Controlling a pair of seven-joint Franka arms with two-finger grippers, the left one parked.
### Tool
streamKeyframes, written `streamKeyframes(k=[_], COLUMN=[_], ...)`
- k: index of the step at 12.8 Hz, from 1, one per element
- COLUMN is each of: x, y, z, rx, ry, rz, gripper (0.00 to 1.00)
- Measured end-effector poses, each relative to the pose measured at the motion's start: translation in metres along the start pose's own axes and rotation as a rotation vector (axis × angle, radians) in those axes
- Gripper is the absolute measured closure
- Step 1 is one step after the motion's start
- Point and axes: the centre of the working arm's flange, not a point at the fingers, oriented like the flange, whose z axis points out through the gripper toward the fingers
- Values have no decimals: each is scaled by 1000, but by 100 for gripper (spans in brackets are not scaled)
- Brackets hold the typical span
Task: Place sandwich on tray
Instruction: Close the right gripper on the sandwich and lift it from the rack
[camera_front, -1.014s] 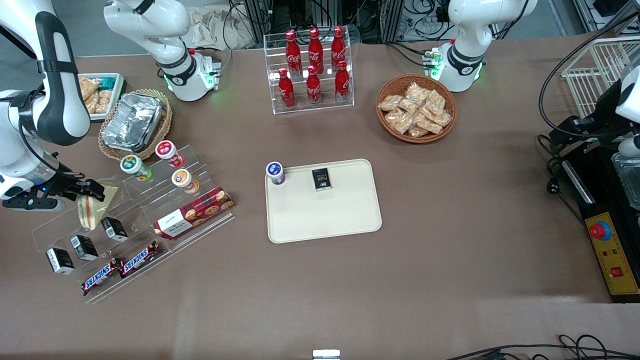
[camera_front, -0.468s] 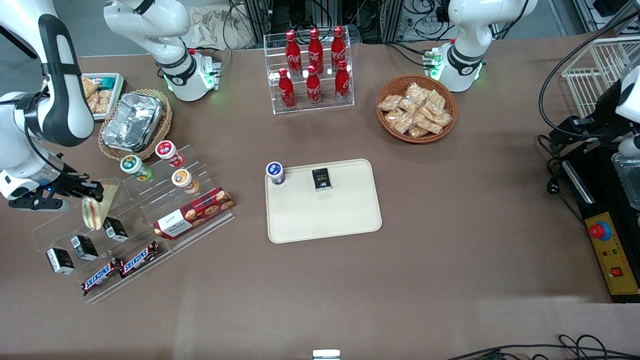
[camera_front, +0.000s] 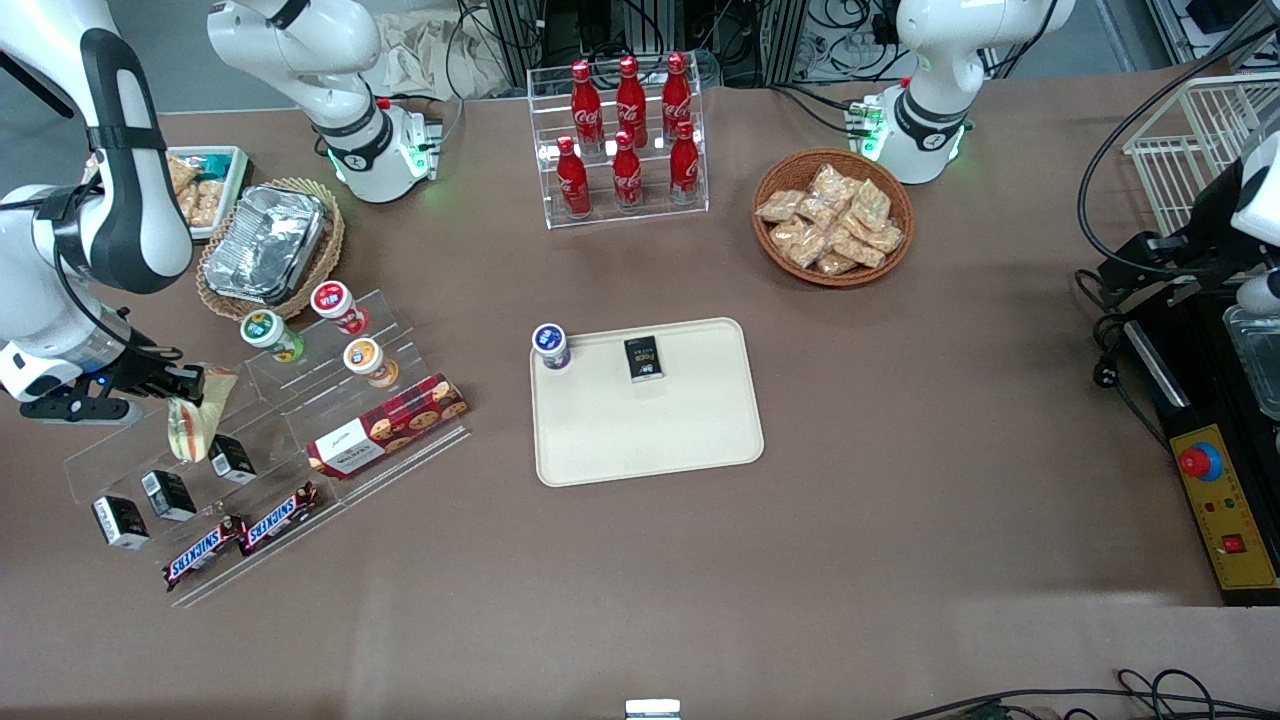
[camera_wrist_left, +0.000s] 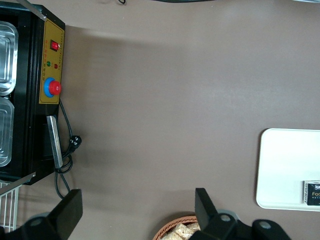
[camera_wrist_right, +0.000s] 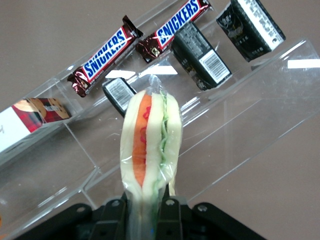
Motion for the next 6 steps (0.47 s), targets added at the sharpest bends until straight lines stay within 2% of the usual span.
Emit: streamKeyframes(k=[2,6], x=[10,36], y=[-8,-30], z=[-13,-55], rx=[-7,-24], ry=[33,125], rz=[-43,-196], gripper=[80,81])
